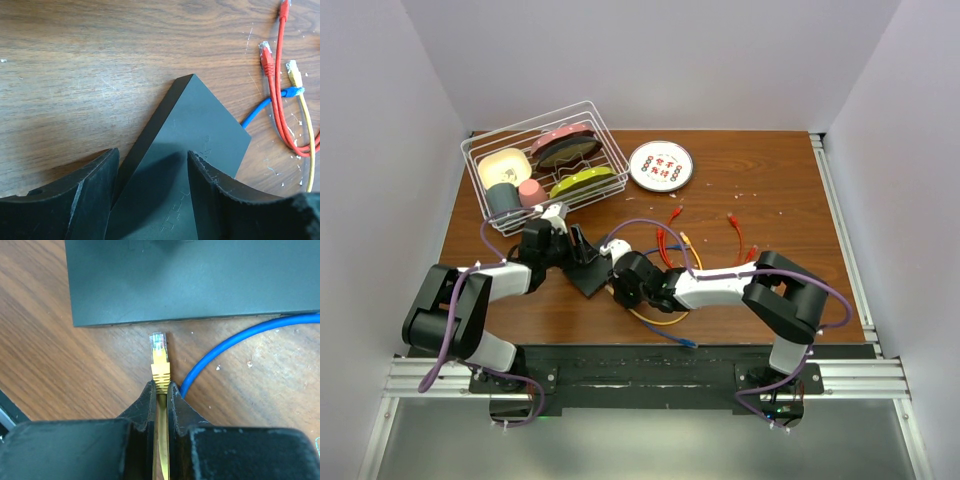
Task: Insert the plug into the switch port
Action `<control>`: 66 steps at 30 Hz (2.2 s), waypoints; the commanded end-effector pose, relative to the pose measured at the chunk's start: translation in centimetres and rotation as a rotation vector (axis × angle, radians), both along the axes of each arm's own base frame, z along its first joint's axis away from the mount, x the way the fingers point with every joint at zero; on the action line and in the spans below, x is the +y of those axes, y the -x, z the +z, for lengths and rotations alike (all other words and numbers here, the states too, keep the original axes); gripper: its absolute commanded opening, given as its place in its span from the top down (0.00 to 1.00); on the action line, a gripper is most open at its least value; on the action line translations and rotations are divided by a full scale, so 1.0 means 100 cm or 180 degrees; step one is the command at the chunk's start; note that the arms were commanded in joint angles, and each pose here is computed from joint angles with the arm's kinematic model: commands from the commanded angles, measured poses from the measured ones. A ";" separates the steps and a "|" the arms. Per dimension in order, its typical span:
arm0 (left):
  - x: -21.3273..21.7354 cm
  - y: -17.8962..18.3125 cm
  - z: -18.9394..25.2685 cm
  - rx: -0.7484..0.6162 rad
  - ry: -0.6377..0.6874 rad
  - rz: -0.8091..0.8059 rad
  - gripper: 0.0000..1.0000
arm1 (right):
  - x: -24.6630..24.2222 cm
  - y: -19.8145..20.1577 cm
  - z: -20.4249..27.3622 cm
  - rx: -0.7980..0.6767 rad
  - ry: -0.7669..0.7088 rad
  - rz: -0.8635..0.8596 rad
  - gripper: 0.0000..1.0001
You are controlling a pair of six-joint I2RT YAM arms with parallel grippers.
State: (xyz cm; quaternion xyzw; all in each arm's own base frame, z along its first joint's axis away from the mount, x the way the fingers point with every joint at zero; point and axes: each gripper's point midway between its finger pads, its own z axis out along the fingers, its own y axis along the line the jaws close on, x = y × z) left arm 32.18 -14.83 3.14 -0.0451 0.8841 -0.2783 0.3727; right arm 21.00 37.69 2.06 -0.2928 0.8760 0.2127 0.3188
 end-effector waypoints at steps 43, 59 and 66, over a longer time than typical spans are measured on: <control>-0.007 0.018 -0.018 0.0265 0.0172 -0.0079 0.42 | 0.018 0.005 0.024 -0.0362 -0.0162 0.0017 1.00; -0.009 0.018 -0.020 0.0280 0.0210 -0.0109 0.42 | 0.023 0.008 0.018 -0.0333 -0.0218 0.0062 1.00; -0.011 0.018 -0.019 0.0282 0.0239 -0.0125 0.42 | 0.019 0.008 0.003 -0.0301 -0.0113 0.0018 1.00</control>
